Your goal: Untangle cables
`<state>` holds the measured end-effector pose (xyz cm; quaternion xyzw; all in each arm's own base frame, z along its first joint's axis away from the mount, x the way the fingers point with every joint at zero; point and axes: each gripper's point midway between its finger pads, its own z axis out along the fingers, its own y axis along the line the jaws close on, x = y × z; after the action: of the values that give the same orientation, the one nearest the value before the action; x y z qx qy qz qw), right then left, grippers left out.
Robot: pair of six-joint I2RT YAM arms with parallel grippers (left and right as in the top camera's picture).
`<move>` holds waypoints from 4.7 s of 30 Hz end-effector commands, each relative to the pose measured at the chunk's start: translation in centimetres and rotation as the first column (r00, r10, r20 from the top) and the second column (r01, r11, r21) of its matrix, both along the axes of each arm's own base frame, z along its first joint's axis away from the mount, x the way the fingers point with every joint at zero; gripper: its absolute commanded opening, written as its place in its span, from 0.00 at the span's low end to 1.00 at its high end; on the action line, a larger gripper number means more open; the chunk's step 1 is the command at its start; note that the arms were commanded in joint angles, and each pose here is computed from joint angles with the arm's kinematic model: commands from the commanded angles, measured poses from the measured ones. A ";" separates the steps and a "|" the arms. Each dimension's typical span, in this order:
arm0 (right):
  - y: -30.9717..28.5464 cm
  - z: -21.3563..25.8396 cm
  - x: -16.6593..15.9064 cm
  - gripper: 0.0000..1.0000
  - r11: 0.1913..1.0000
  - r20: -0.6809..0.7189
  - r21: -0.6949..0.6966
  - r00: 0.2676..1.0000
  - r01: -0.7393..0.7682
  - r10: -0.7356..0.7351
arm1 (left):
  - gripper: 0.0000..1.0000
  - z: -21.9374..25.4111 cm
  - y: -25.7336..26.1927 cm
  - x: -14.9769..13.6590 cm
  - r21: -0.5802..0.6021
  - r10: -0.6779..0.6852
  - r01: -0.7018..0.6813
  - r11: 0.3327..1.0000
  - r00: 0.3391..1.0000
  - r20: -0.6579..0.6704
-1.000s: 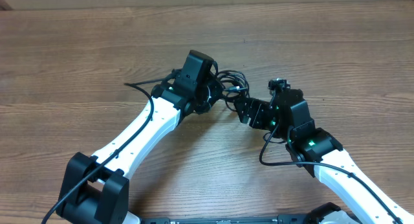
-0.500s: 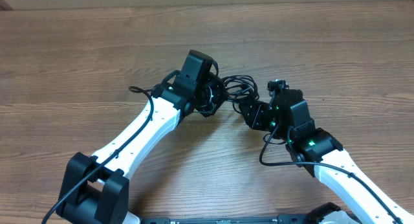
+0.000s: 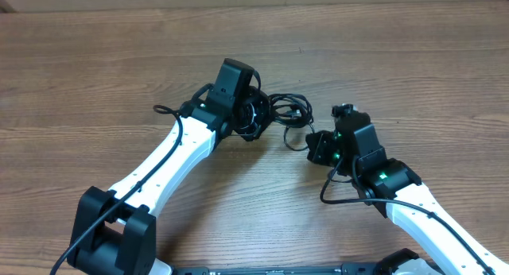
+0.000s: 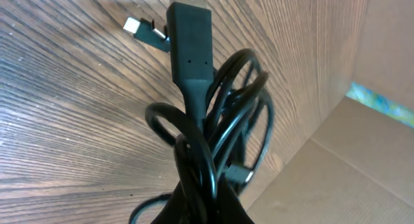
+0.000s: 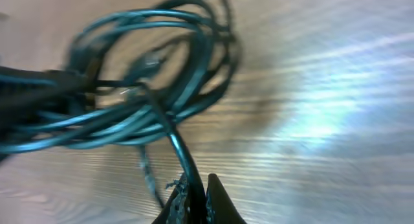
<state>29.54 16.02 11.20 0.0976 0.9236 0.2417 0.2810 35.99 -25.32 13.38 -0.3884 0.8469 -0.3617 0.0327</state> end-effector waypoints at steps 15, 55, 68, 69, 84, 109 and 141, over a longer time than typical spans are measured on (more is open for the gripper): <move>-4.2 -0.6 0.8 0.04 0.970 0.036 -0.185 0.988 0.157 -0.153 | 0.04 1.0 1.3 0.0 0.426 -0.624 0.476 0.770 0.701 0.344; 1.6 1.5 0.2 0.79 0.897 0.190 -0.243 0.888 -0.370 0.418 | 0.04 -0.1 1.2 -4.6 0.746 -0.954 0.649 0.149 -0.105 0.282; 3.8 2.2 -1.1 0.84 0.823 0.236 -0.223 0.790 -0.523 0.566 | 0.04 2.7 -0.4 -6.1 0.699 -0.871 0.692 0.178 -0.220 0.439; 4.1 2.3 -1.3 0.84 0.811 0.246 -0.218 0.774 -0.543 0.584 | 0.04 3.0 -0.5 -6.2 0.695 -0.856 0.695 0.185 -0.234 0.462; 4.5 2.6 -1.6 0.04 0.803 0.255 -0.201 0.762 -0.561 0.595 | 0.04 4.9 -0.7 -5.9 0.659 -0.786 0.707 0.255 -0.245 0.567; 0.1 4.1 2.4 0.04 0.970 0.207 0.076 0.955 -0.232 0.212 | 1.00 4.8 4.6 -2.0 0.533 -0.805 0.708 0.463 0.084 0.587; 2.5 9.8 3.3 0.04 0.897 0.409 0.231 0.874 -0.378 0.263 | 1.00 5.6 4.1 -2.0 0.525 -0.778 0.708 0.472 0.055 0.626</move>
<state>32.53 18.44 20.00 -0.0590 0.8172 0.4329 0.3759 34.04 -20.46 16.40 0.3057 0.8344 -0.4041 0.2168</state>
